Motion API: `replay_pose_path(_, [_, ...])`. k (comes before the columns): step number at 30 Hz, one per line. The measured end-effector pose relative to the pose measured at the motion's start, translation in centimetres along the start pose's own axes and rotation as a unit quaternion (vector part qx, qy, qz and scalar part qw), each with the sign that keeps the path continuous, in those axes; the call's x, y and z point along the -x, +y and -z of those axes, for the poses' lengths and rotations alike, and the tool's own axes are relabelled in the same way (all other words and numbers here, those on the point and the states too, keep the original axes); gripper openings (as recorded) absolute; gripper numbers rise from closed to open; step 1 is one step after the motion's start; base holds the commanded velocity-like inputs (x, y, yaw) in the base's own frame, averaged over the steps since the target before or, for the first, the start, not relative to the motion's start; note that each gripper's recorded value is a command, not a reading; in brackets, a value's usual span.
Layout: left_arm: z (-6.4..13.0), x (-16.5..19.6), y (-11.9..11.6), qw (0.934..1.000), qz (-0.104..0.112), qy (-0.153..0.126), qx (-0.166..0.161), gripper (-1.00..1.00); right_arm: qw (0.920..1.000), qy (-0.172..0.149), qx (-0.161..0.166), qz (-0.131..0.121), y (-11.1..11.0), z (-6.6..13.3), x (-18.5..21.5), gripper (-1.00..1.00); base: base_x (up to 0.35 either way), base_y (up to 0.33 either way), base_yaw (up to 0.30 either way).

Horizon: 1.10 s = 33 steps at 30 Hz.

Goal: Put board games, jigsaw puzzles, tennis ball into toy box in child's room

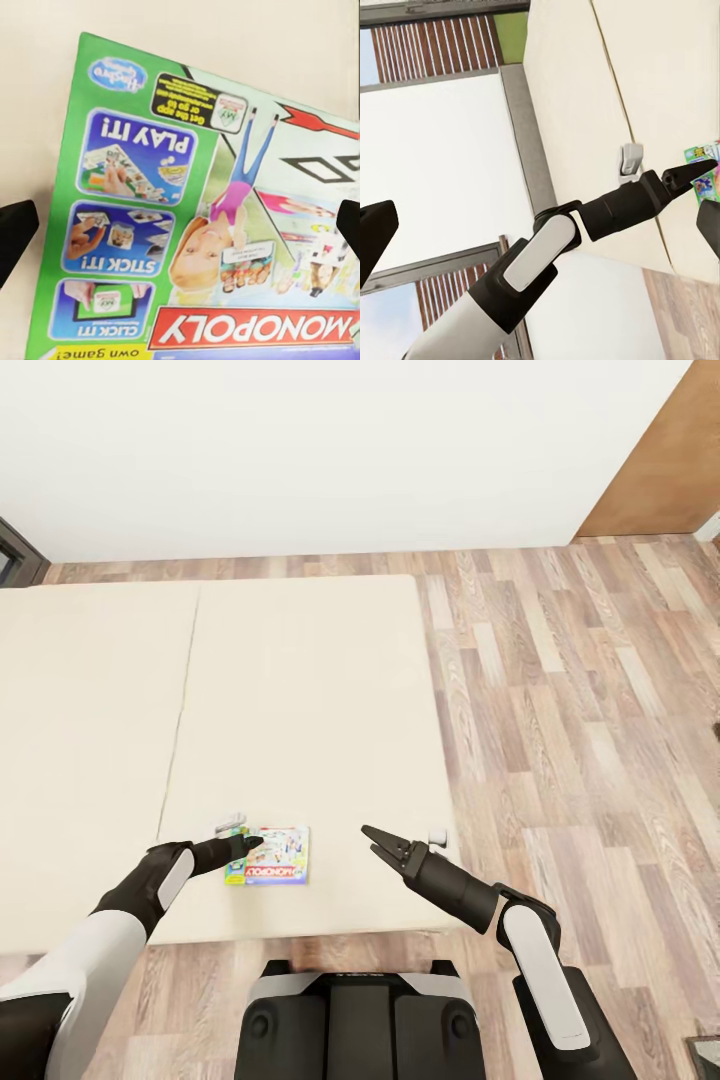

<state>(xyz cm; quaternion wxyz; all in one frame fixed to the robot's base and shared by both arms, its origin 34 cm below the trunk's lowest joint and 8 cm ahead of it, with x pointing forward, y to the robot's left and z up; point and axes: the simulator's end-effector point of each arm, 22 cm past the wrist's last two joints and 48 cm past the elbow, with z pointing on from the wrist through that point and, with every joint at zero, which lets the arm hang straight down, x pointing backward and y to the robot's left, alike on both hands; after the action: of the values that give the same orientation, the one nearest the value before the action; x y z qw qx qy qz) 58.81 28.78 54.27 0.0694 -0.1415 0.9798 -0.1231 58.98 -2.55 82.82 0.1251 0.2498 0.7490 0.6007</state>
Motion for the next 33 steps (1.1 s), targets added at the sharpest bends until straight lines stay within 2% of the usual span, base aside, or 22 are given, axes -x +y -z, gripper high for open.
replay_pose_path(33, [-0.02,-0.04,-0.08,1.0000,0.000,0.001,-0.001,1.00,1.0000,0.000,0.000,0.000,0.00,0.00,0.00,1.00,0.000,-0.150,0.000])
